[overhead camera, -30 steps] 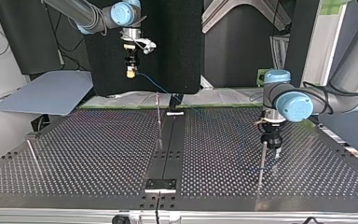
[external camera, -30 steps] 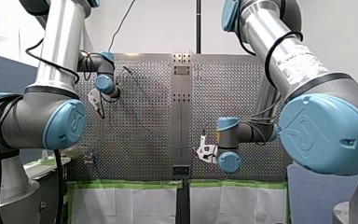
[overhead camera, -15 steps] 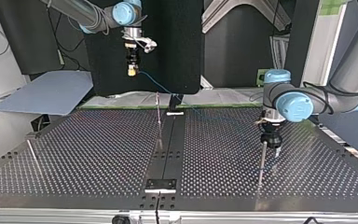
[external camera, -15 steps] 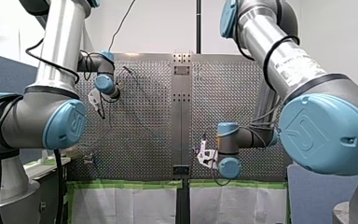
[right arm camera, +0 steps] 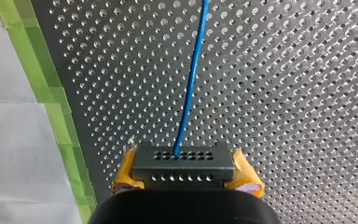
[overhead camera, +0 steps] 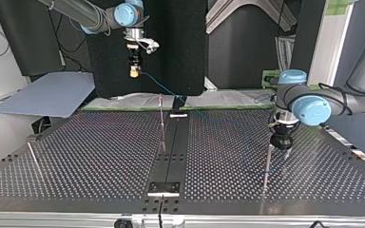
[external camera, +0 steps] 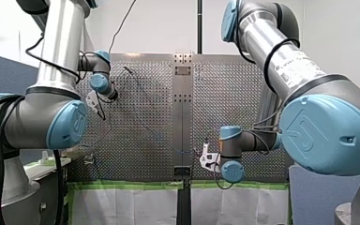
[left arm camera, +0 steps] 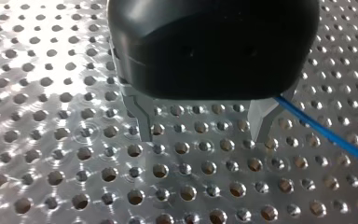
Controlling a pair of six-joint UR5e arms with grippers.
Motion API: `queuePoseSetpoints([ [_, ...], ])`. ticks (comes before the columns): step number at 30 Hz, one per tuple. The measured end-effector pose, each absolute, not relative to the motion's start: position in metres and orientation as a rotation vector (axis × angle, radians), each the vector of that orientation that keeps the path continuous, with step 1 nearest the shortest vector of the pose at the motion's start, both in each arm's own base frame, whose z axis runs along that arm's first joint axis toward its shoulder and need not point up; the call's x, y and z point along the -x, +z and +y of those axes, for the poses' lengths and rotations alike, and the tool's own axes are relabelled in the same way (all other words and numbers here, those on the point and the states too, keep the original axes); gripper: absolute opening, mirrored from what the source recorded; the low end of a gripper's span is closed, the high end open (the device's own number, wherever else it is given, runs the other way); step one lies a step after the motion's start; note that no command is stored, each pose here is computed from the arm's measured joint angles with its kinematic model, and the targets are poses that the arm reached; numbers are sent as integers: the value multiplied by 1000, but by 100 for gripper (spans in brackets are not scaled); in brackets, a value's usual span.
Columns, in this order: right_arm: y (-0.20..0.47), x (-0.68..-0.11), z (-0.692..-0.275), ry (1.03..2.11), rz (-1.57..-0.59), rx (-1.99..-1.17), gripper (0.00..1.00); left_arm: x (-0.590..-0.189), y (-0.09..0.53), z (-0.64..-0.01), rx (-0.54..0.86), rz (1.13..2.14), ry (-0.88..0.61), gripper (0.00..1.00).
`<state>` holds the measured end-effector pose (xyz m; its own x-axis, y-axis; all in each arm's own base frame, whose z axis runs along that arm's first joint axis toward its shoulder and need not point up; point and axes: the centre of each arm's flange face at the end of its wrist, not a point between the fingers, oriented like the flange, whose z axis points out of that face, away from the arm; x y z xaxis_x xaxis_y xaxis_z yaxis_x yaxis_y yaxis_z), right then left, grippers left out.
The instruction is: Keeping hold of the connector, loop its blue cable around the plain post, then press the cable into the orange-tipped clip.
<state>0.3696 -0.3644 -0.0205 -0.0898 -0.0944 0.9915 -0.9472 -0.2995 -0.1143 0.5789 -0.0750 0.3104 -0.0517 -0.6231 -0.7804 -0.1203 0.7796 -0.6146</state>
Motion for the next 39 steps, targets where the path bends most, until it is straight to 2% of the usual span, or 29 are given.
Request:
queuePoseSetpoints([
  [10,-20,-369,-366,1480,-1183,-1446,13,-557,327,-75,644,1577,-517,100],
  [16,-20,-369,-366,1480,-1183,-1446,13,-544,326,-82,624,1605,-513,100],
  [30,-20,-369,-366,1480,-1183,-1446,13,-512,363,-95,573,1578,-492,100],
  [39,-20,-369,-366,1480,-1183,-1446,13,-503,366,-104,548,1616,-471,100],
])
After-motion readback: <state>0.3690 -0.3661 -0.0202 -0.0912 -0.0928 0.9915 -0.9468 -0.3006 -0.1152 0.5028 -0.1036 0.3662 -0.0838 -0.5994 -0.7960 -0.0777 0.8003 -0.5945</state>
